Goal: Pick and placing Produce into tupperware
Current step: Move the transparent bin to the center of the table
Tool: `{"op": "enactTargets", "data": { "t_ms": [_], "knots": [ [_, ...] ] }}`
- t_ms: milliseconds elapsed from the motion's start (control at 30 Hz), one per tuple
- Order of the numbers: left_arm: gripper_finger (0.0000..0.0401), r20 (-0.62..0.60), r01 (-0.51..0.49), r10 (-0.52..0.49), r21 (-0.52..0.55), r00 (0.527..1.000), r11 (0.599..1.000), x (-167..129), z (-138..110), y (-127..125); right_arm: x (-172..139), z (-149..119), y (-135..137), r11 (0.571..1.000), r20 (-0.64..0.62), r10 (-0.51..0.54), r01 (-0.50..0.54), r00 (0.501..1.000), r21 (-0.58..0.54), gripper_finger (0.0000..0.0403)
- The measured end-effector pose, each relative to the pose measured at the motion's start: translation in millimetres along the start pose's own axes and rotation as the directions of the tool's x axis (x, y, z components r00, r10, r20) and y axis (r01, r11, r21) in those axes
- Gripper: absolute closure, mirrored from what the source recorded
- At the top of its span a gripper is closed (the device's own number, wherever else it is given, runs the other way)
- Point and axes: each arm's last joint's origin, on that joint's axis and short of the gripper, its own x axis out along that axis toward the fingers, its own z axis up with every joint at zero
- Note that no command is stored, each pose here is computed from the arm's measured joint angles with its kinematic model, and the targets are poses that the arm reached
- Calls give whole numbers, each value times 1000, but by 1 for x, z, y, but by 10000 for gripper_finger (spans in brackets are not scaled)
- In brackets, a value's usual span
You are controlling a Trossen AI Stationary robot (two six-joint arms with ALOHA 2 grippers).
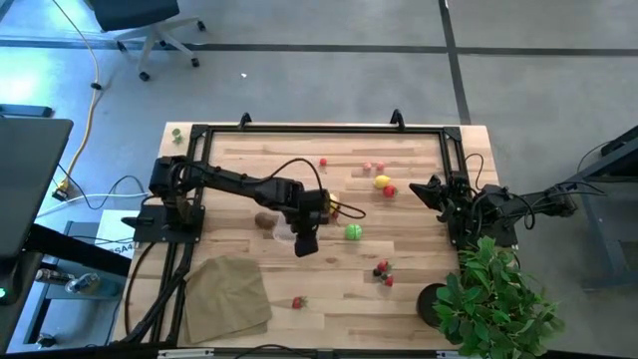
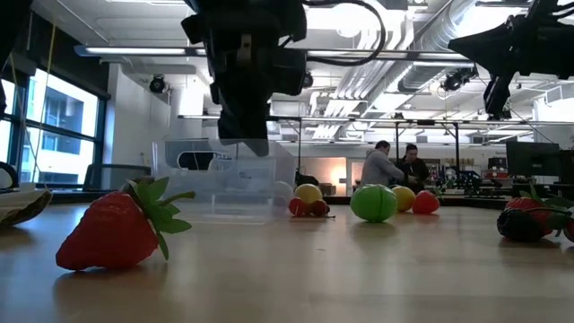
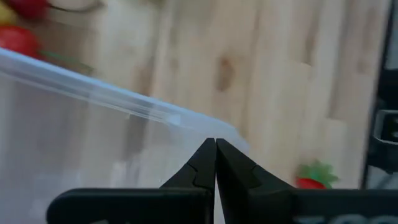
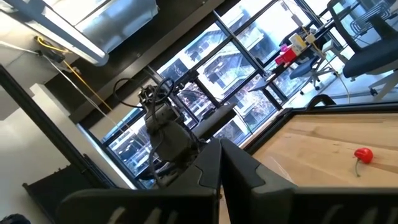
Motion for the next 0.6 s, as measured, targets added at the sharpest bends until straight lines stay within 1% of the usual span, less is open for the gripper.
{"op": "enactTargets", "data": {
  "t_ms": [133, 233, 367, 600],
  "knots": [
    [400, 25, -65, 66, -10, 998, 998, -5, 4, 17, 0, 0, 0, 1000, -2, -2, 2, 1000, 0, 402],
    [400, 35, -96, 97, -17, 995, 995, -11, 8, 34, 0, 0, 0, 1000, -2, -2, 2, 1000, -1, 402],
    [400, 64, -179, 180, -12, 982, 984, -21, 13, 60, 0, 0, 0, 1000, -4, 1, -1, 1000, -1, 402],
    [400, 84, -208, 208, -7, 975, 978, -36, 16, 97, 0, -1, 0, 1000, -11, 10, -10, 1000, -2, 402]
  ]
}}
